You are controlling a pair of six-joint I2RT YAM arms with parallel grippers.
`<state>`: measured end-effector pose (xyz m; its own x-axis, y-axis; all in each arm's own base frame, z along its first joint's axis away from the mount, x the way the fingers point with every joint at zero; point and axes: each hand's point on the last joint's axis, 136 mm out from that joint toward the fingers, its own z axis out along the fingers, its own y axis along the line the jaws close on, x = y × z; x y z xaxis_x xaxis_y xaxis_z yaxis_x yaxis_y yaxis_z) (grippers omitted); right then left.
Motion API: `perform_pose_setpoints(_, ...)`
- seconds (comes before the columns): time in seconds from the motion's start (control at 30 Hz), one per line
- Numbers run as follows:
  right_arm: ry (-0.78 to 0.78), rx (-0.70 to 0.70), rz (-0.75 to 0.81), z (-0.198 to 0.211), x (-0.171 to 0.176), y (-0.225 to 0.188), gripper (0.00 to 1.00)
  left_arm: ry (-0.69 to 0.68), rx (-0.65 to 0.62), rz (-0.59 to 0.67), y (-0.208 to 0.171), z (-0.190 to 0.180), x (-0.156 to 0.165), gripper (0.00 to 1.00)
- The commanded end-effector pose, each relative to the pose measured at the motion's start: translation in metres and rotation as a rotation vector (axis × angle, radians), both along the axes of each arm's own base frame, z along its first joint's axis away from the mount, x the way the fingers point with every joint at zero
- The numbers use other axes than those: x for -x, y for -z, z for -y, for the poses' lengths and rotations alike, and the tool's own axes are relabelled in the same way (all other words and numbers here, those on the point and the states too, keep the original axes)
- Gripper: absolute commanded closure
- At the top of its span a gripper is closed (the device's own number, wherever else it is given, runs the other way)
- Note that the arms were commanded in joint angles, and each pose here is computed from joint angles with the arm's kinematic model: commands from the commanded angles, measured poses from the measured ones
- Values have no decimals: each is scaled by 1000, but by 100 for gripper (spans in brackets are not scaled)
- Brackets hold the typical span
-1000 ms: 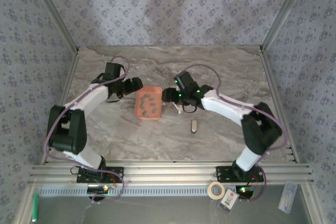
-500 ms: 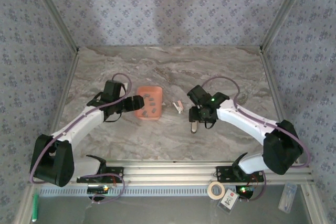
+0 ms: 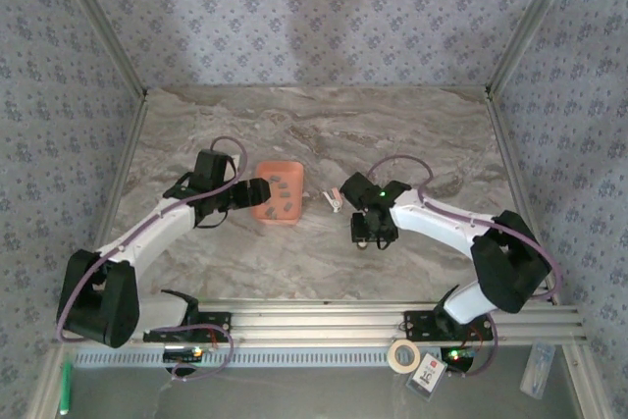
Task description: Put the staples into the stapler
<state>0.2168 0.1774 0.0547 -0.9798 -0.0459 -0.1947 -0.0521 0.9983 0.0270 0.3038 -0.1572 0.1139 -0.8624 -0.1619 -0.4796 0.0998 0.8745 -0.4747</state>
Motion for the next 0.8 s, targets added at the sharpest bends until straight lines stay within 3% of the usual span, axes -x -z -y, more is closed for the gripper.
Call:
perform_pose_setpoints(0.0,13,-24,-19,-5,5,8,48,24,12,13,0,5,-1,22)
perform_pose_setpoints(0.47,1,-89,-35,-20,8,22,52,27,11,30,-3,6,-2,22)
perform_pose_setpoints(0.77,4,-69,-16,-16,6,16,68,32,11,40,-5,7,-1,23)
